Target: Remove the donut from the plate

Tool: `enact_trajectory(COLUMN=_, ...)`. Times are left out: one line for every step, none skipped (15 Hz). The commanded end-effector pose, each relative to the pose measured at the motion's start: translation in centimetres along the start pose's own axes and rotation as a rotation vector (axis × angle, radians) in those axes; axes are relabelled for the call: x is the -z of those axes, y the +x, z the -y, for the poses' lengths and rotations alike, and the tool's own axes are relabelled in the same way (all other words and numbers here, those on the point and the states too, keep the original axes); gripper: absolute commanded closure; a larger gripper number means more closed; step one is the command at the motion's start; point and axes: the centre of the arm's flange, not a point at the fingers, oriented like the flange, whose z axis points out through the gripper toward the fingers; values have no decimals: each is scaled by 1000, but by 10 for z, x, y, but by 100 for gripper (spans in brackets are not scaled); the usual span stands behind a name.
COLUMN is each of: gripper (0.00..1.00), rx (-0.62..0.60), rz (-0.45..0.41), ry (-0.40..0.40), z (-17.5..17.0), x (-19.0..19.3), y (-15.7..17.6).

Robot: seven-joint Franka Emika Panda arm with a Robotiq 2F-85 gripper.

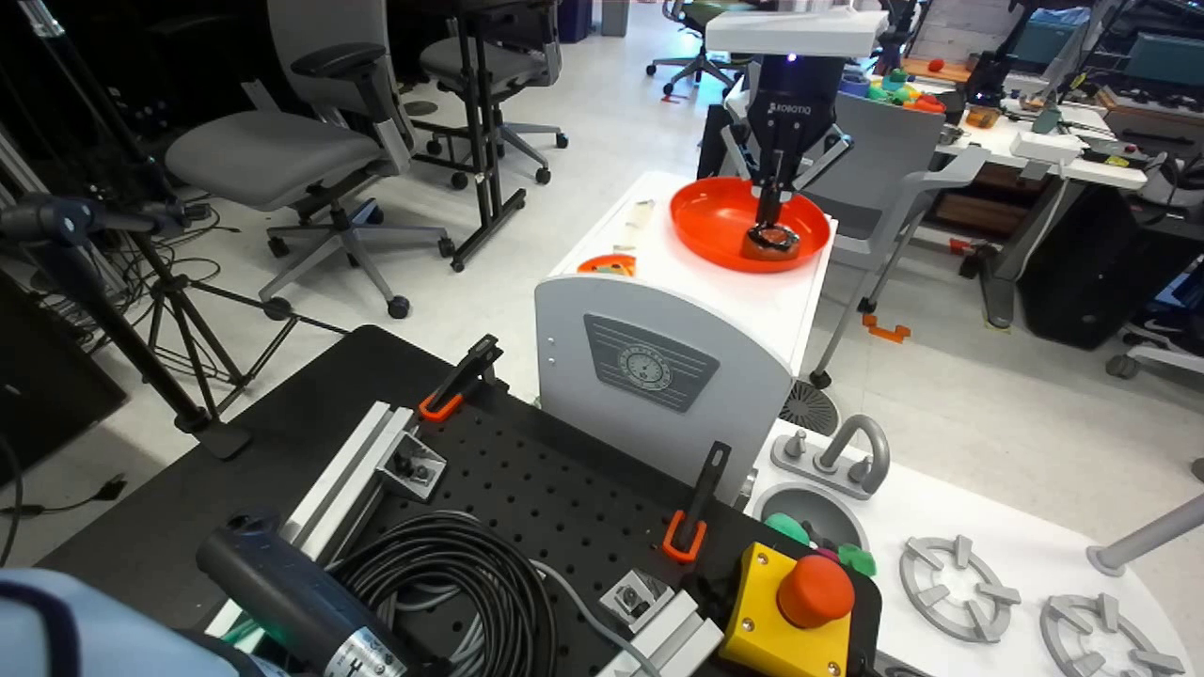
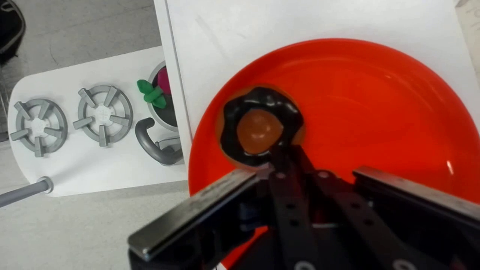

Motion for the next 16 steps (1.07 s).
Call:
enact_trajectory(gripper=60, rx=10, rz=-6, ry=13, z=0, x=2, y=6)
enact_trajectory(gripper=53, rx=9, rz=-5, ry=14, z=-1, x=2, y=6)
enact_trajectory(gripper=46, rx=7, rz=-7, ry=14, z=-1, x=2, y=5)
enact_trajectory(gripper=38, rx=5, rz=-9, ry=14, z=-2, x=2, y=5)
enact_trajectory(gripper=31, rx=4, rz=-10, ry=16, z=-2, x=3, y=5)
enact_trajectory(gripper=23, rx=4, rz=-11, ry=16, z=-3, x=3, y=4)
enact_trajectory(gripper=17, rx=4, rz=-11, ry=18, z=-3, x=3, y=4)
enact_trajectory(gripper=8, rx=8, rz=-10, ry=18, z=-3, x=2, y=5)
enact_trajectory(gripper=2, rx=16, rz=-8, ry=24, z=-3, x=2, y=5)
enact_trajectory(gripper=0, rx=22, rz=2, ry=28, z=-2, x=2, y=5)
enact_trajectory(gripper=0, rx=25, rz=5, ry=29, z=-2, x=2, y=5)
enact_trajectory(gripper=0, rx=30, rz=9, ry=29, z=-2, x=1, y=6)
enact_trajectory(gripper=0, rx=34, rz=13, ry=29, z=-2, x=1, y=6)
enact_trajectory(gripper=0, rx=38, rz=17, ry=29, z=-1, x=0, y=6)
enact_trajectory(gripper=0, rx=42, rz=21, ry=28, z=-1, x=-1, y=7)
enact_trajectory(gripper=0, rx=47, rz=23, ry=27, z=-1, x=-2, y=7)
